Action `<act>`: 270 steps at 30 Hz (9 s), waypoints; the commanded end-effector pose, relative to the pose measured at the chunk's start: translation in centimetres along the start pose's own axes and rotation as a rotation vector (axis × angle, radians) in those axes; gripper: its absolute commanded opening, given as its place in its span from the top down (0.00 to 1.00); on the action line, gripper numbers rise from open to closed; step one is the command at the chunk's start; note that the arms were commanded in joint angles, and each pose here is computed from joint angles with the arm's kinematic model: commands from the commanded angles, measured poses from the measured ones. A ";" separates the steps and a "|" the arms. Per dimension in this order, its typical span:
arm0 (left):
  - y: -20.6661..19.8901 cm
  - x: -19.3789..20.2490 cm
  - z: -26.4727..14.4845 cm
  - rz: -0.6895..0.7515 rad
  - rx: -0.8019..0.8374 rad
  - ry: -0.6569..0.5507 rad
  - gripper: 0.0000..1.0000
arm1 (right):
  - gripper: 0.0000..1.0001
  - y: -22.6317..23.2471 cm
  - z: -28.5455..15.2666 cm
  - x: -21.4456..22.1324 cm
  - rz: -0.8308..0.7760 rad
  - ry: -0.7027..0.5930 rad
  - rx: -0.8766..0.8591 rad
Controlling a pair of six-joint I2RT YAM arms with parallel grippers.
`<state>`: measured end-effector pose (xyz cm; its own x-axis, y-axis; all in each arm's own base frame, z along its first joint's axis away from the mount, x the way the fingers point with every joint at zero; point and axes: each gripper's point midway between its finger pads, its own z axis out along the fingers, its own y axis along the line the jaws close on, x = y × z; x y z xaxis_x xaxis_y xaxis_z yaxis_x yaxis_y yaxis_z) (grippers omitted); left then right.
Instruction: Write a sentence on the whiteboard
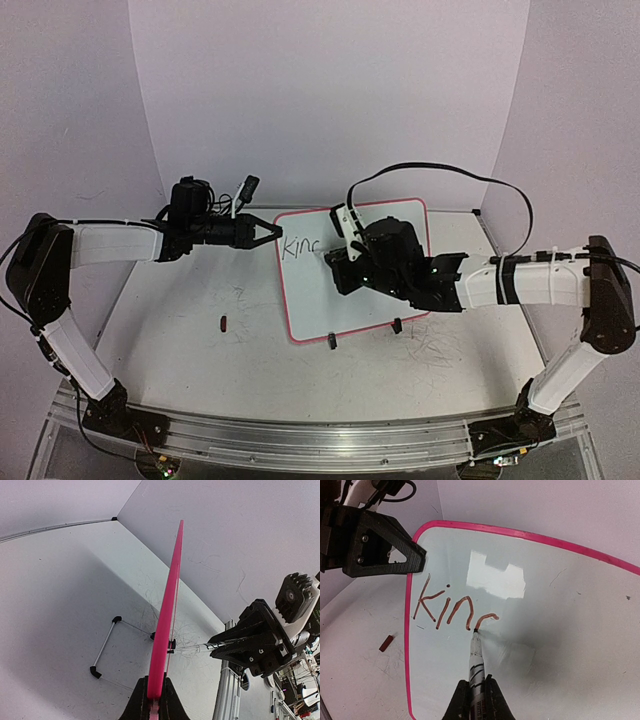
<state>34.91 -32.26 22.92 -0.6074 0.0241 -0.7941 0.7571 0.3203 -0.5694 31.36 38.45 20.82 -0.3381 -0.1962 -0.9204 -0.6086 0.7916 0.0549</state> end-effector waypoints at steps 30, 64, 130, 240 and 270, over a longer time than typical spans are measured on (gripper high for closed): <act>-1.9 -1.2 -0.7 0.072 0.022 -0.033 1.00 | 1.00 -3.6 0.1 -4.9 0.037 -0.122 0.159; -1.7 -1.3 -0.7 0.077 0.016 -0.036 1.00 | 1.00 -2.5 -0.7 1.2 0.044 0.019 0.083; -1.7 -1.2 -0.5 0.072 0.025 -0.030 1.00 | 1.00 -2.5 -1.2 -0.2 0.042 -0.025 0.054; -2.1 -1.3 -0.7 0.079 0.030 -0.033 1.00 | 1.00 -5.5 -1.8 -1.9 0.125 -0.073 0.155; -2.0 -1.2 -0.6 0.077 0.031 -0.030 1.00 | 1.00 -5.1 -1.2 -2.6 0.112 -0.098 0.130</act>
<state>34.79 -32.32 23.04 -0.6018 0.0262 -0.7982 0.7618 0.3190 -0.5638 33.76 33.81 22.43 -0.3442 -0.0659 -0.9366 -0.4672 0.8773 0.1099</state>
